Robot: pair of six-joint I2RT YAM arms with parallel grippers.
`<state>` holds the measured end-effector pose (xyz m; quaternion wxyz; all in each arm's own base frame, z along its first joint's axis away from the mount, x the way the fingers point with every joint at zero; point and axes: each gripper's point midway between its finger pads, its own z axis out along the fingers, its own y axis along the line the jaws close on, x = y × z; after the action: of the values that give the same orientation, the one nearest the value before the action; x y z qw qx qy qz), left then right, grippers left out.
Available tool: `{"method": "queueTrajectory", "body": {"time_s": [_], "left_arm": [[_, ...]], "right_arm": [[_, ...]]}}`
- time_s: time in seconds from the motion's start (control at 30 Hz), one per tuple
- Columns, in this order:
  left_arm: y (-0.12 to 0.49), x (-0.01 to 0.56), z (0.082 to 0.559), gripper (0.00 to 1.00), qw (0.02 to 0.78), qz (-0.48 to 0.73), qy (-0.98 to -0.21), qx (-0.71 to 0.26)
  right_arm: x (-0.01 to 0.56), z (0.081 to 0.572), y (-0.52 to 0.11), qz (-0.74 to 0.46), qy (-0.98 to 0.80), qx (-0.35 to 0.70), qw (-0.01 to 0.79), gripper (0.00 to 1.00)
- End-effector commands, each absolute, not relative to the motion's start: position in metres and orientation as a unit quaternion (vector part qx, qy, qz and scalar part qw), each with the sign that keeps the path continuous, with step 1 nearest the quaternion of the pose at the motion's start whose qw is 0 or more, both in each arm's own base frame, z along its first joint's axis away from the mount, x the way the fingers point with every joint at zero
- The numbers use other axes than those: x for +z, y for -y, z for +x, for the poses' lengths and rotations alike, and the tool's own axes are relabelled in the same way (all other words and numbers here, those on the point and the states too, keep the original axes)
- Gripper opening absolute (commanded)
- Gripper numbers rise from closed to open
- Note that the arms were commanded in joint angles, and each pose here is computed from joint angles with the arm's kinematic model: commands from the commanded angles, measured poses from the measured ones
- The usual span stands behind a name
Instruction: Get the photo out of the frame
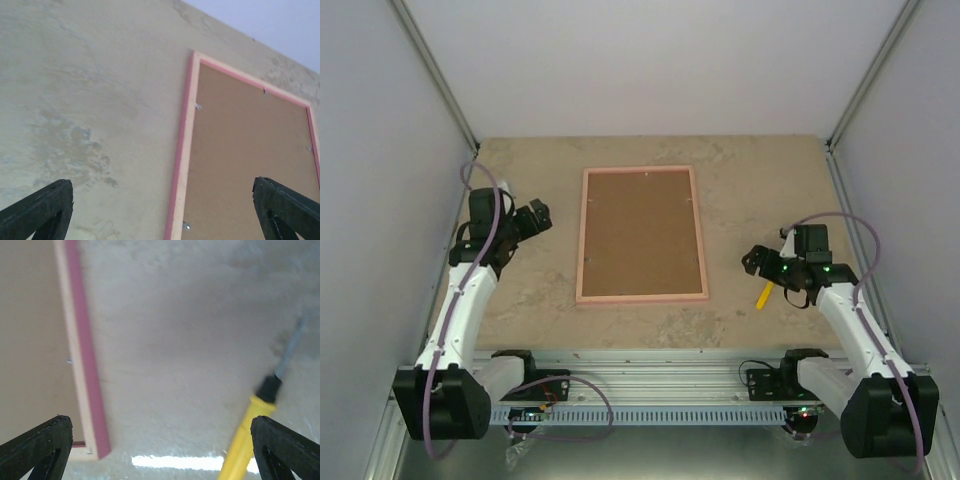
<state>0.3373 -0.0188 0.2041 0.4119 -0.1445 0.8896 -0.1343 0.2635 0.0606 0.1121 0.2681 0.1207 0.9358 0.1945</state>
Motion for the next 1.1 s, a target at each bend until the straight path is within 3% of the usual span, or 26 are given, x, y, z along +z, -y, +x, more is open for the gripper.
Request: {"method": "queueTrajectory", "body": {"time_s": [0.0,0.17,0.5,0.9,1.07], "left_arm": [[0.002,0.217,0.341,1.0,0.446,-0.185,-0.866,-0.128],[-0.001,0.23,0.346,1.0,0.463,-0.198,-0.854,-0.13],[-0.02,0.232,0.351,1.0,0.474,-0.223,-0.847,-0.088],[0.011,0.222,0.354,1.0,0.453,-0.166,-0.861,-0.158],[0.021,0.216,0.356,1.0,0.442,-0.151,-0.865,-0.181]], "right_arm": [[0.087,0.24,-0.041,0.194,-0.948,0.136,0.211,0.98],[0.057,0.225,-0.04,0.22,-0.959,0.098,0.149,0.97],[0.028,0.211,-0.046,0.228,-0.968,0.05,0.095,0.84],[0.009,0.216,-0.034,0.244,-0.965,0.008,0.091,0.53],[0.007,0.219,-0.034,0.235,-0.968,0.0,0.089,0.31]]}}
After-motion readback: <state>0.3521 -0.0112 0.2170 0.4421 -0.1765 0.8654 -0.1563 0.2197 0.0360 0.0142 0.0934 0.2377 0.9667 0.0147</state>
